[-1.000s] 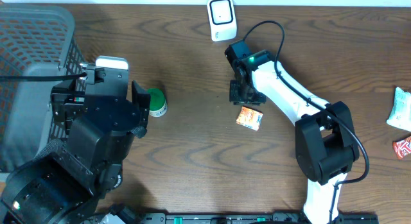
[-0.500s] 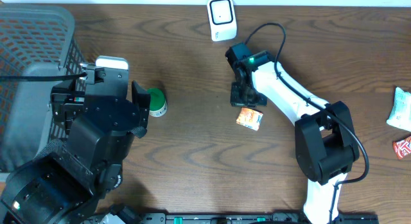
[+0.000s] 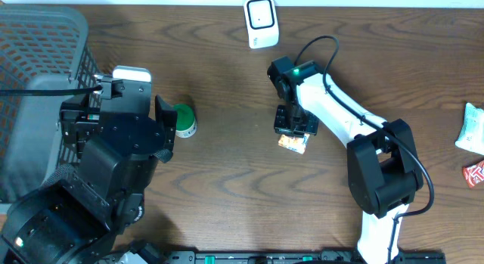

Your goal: Scan the item barcode

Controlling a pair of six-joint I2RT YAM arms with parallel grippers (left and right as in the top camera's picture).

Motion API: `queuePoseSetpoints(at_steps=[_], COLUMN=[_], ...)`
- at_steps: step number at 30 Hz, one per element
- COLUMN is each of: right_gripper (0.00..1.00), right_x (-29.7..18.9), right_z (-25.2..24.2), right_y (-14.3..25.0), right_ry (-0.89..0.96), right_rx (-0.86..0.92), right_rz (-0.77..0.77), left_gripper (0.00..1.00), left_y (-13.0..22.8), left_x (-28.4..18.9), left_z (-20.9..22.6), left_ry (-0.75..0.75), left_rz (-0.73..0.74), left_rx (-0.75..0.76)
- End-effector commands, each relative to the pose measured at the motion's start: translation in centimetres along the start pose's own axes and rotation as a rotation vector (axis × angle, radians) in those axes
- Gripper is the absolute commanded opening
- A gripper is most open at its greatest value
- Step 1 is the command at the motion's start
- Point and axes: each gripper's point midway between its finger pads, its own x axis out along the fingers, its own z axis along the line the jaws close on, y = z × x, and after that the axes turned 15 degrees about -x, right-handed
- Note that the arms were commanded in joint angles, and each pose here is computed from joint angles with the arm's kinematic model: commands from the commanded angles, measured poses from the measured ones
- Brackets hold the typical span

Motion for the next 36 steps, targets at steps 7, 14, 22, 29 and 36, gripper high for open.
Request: queuePoseSetpoints(at_steps=[7, 14, 22, 29, 36], right_gripper=[0.11, 0.07, 0.99, 0.99, 0.99], right_x=[3.4, 0.8, -8.4, -8.7, -5.1], right_z=[-0.7, -0.2, -0.6, -1.2, -1.2], right_y=[0.4, 0.0, -0.7, 0.1, 0.9], right_ry=[0.032, -0.010, -0.074, -0.063, -0.062], right_rx=[0.052, 0.032, 0.041, 0.123, 0.183], right_rz=[-0.022, -0.033, -0.158, -0.156, -0.110], left_gripper=[0.98, 0.98, 0.98, 0.98, 0.98], left_y=[-0.2, -0.2, -0.2, -0.2, -0.2], left_x=[0.0, 0.0, 0.0, 0.0, 0.0], left_z=[0.4, 0.4, 0.4, 0.4, 0.4], left_ry=[-0.021, -0.021, -0.021, -0.021, -0.021], left_rz=[-0.008, -0.008, -0.008, -0.008, -0.008], left_rx=[0.004, 0.004, 0.004, 0.004, 0.004])
